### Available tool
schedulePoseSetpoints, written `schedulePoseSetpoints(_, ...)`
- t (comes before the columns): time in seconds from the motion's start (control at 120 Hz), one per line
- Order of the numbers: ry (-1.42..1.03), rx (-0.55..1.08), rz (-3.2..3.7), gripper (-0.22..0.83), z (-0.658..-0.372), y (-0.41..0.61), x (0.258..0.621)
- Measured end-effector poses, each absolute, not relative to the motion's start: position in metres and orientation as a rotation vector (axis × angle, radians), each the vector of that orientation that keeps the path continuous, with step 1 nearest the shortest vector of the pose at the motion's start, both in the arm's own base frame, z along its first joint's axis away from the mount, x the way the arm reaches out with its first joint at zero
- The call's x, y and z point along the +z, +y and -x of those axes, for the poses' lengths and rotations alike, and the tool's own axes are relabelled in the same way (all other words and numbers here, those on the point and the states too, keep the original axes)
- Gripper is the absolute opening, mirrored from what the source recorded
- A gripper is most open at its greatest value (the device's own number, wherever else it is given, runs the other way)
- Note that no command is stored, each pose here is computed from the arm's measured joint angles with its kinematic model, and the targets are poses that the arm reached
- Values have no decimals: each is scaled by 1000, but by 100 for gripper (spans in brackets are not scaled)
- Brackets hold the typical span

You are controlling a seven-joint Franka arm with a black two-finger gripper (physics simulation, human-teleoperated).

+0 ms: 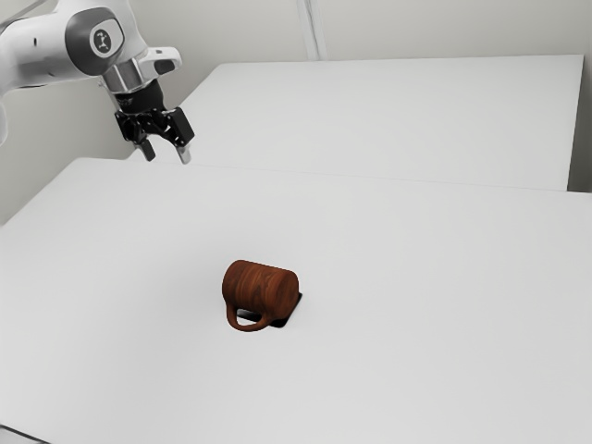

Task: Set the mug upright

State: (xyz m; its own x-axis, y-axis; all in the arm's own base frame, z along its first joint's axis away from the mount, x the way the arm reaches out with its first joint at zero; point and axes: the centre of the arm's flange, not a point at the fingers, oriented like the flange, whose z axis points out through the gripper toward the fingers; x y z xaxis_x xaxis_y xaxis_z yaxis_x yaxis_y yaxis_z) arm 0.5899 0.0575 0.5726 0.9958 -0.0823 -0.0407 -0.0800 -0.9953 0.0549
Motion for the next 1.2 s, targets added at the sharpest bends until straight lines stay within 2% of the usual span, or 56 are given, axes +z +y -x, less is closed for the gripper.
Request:
schedulePoseSetpoints(0.3, -108, -102, -3074, 62, -586, 56, 564)
schedulePoseSetpoints(0.508, -20, -193, -2806, 62, -555, 50, 524)
schedulePoseSetpoints(0.708, 92, -192, -2471, 61, -538, 84, 465)
schedulePoseSetpoints(0.825, 143, -180, -2334, 62, -540, 115, 413)
schedulePoseSetpoints(0.917, 139, -163, -2241, 62, -538, 121, 378)
schedulePoseSetpoints(1.125, 112, -63, -2096, 62, -538, 126, 321)
schedulePoseSetpoints(1.2, 105, -40, -2049, 62, -531, 120, 302)
